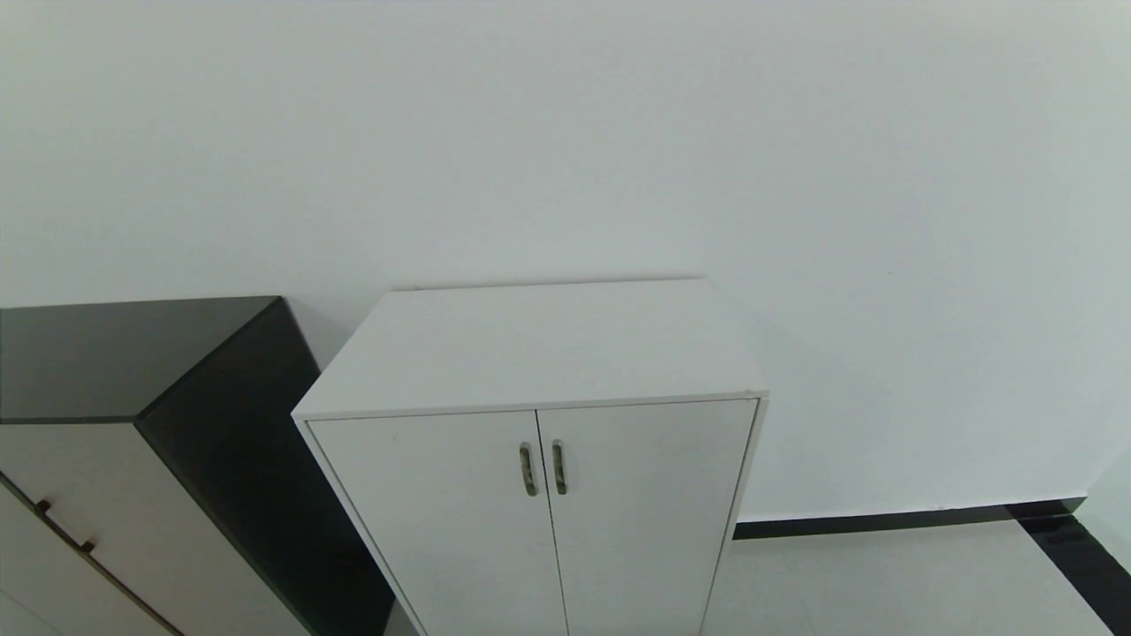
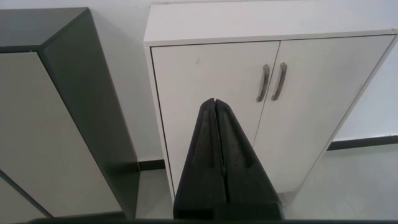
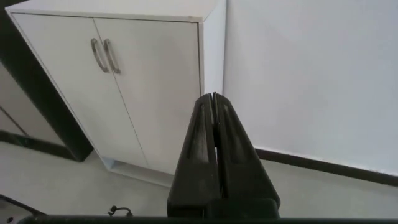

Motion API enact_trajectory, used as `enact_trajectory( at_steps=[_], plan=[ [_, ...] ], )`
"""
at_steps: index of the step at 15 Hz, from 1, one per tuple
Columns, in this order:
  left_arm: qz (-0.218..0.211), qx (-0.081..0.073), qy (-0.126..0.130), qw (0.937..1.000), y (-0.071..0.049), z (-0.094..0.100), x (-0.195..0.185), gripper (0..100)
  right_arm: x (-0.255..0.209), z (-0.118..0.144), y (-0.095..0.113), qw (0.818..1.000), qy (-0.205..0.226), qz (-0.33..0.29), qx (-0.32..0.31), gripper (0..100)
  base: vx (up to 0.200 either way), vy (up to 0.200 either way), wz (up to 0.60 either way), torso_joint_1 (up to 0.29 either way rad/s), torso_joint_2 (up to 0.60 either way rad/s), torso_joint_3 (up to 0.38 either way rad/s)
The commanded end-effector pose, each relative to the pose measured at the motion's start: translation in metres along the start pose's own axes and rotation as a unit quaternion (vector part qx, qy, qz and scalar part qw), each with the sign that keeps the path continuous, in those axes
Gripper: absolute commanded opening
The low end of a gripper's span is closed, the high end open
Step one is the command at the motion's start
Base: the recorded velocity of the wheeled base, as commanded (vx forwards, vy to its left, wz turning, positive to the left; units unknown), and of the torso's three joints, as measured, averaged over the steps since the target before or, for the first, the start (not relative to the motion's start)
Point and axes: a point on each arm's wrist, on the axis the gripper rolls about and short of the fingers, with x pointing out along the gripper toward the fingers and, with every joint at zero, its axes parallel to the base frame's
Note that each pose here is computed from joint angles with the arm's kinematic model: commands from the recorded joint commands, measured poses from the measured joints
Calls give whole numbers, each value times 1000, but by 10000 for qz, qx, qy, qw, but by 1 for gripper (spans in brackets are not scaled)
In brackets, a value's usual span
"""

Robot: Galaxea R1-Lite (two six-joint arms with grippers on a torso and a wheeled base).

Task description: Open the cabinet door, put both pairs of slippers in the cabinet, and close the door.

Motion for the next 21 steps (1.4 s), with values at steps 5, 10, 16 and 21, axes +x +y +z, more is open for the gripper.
enact_trajectory(
  at_steps=[5,10,16,21],
  plan=[
    [1,-1,6,10000,0,0,0,0,2,0,2,9987,116,-499,3,0,0,0,0,0,0,0],
    [1,-1,6,10000,0,0,0,0,7,2,4,9912,448,-1246,13,0,0,0,0,0,0,0],
    [1,-1,6,10000,0,0,0,0,6,0,8,9754,397,-2168,47,0,0,0,0,0,0,0],
    [1,-1,6,10000,0,0,0,0,6,0,8,9761,362,-2141,94,0,0,0,0,0,0,0]
  ],
)
